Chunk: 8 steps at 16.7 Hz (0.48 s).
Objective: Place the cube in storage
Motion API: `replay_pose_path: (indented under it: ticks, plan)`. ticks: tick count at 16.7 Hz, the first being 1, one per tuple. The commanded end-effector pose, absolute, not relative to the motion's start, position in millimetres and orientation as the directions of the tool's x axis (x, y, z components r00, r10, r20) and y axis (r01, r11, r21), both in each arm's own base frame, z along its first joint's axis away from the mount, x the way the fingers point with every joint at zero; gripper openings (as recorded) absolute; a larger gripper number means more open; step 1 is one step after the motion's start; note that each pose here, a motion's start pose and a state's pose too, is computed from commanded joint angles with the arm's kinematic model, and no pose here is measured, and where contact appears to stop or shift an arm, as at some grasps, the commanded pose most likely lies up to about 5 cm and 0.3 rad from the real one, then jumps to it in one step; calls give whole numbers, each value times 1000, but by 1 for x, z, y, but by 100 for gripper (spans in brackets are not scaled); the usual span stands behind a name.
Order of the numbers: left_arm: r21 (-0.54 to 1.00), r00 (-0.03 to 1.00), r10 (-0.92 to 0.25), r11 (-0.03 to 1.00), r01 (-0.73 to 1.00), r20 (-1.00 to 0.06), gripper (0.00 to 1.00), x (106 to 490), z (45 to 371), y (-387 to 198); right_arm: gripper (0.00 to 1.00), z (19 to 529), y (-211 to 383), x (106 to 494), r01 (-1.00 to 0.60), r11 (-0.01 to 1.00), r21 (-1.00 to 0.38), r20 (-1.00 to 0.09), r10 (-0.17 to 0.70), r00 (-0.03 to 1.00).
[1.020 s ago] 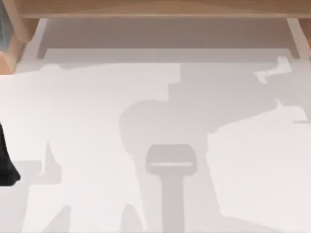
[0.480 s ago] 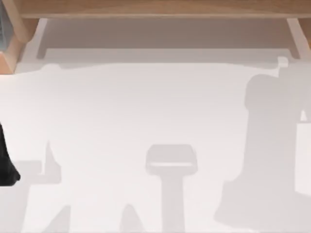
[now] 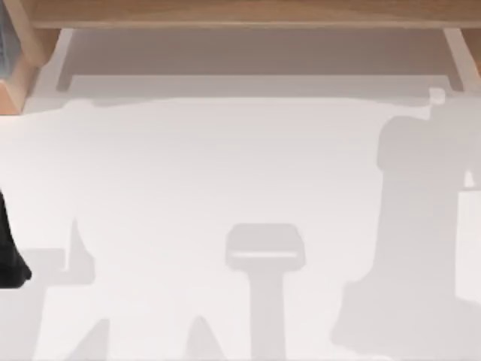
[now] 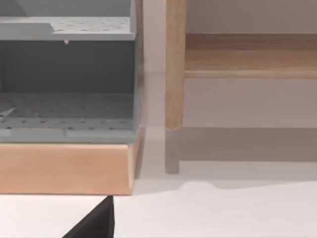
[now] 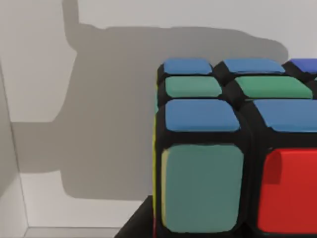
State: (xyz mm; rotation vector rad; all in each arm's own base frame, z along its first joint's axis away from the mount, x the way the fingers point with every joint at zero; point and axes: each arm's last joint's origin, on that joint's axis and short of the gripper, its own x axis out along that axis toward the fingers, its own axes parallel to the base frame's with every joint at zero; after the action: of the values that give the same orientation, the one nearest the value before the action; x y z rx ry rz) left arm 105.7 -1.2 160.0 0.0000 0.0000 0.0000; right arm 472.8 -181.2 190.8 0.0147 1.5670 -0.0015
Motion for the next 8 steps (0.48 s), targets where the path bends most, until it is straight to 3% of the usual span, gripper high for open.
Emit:
replay_pose_path:
  ticks: [8]
  plan:
    - [0, 1000, 0, 1000, 0, 0, 100, 106, 160, -1, 98, 191, -181, 473, 10, 1000, 8, -1000, 8, 4]
